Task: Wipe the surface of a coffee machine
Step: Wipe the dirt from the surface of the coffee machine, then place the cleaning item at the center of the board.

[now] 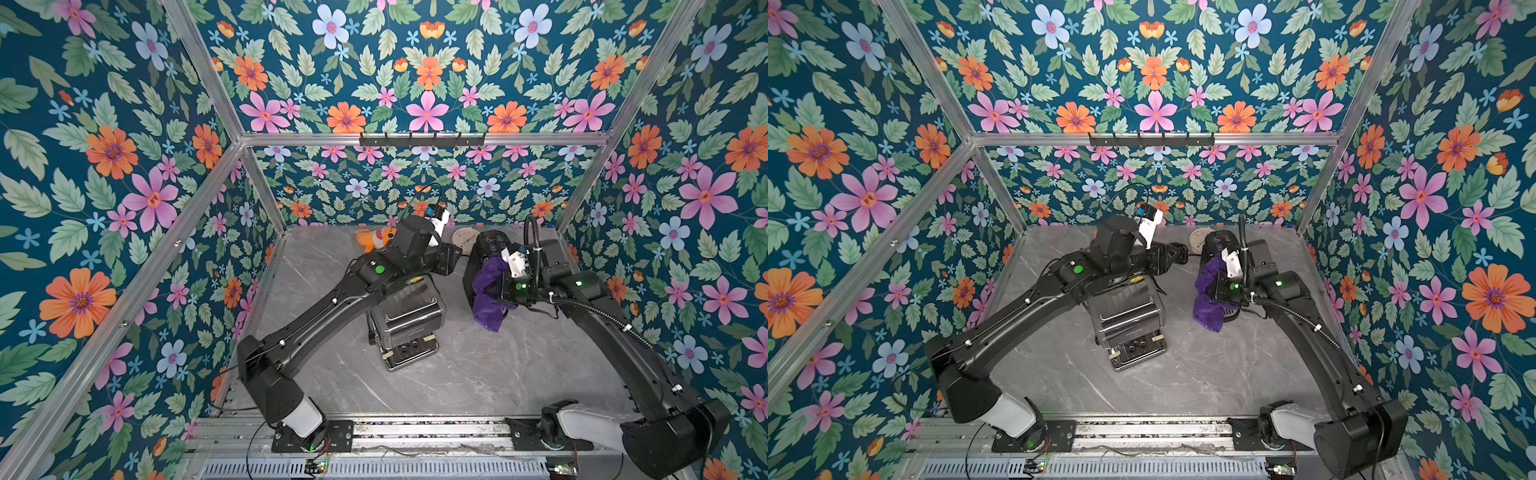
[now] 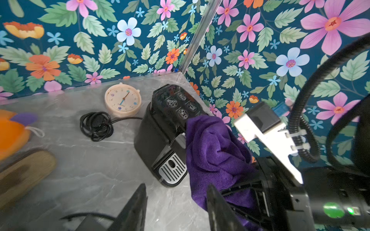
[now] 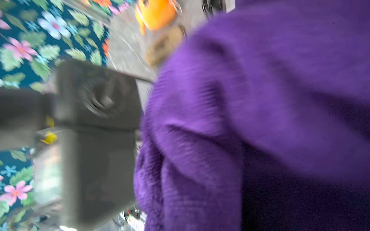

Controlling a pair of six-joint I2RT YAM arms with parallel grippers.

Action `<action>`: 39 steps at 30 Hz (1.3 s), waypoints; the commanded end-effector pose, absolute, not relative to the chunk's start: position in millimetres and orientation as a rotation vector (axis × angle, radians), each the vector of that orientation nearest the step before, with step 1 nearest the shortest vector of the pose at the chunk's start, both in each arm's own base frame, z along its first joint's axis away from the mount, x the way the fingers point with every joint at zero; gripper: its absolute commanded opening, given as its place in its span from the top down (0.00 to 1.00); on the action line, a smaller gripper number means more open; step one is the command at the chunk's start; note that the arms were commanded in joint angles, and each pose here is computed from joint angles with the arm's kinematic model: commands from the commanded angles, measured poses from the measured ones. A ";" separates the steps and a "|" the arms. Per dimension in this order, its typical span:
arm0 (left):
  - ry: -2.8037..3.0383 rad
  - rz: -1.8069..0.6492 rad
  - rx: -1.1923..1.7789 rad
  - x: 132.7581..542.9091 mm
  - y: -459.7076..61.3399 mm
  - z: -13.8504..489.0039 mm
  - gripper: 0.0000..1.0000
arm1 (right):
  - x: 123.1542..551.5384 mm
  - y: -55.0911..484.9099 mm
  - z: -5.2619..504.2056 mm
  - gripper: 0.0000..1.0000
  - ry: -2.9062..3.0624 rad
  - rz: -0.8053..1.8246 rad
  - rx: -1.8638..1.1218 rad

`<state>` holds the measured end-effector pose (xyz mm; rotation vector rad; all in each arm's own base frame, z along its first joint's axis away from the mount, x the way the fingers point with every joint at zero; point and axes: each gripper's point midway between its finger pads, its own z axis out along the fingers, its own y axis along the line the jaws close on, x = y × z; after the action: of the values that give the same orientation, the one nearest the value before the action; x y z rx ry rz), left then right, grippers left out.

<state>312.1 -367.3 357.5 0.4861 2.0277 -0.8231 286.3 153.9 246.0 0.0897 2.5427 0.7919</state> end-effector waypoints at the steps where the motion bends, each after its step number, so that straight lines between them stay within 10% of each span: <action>1: 2.012 -0.726 0.432 308.8 -338.4 361.7 0.50 | 273.5 144.0 231.6 1.00 2.571 0.732 0.155; 35: 2.007 -0.169 -0.247 250.3 -93.7 296.9 0.49 | 176.8 104.1 121.8 1.00 2.755 0.461 0.329; 39: 2.063 -0.223 -0.314 269.3 -84.2 267.8 0.49 | 177.8 96.3 114.1 0.64 2.778 0.386 0.369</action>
<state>259.7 -81.3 277.8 -0.2899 2.0435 -0.1451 177.2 106.0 118.0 0.3062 2.7688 0.4633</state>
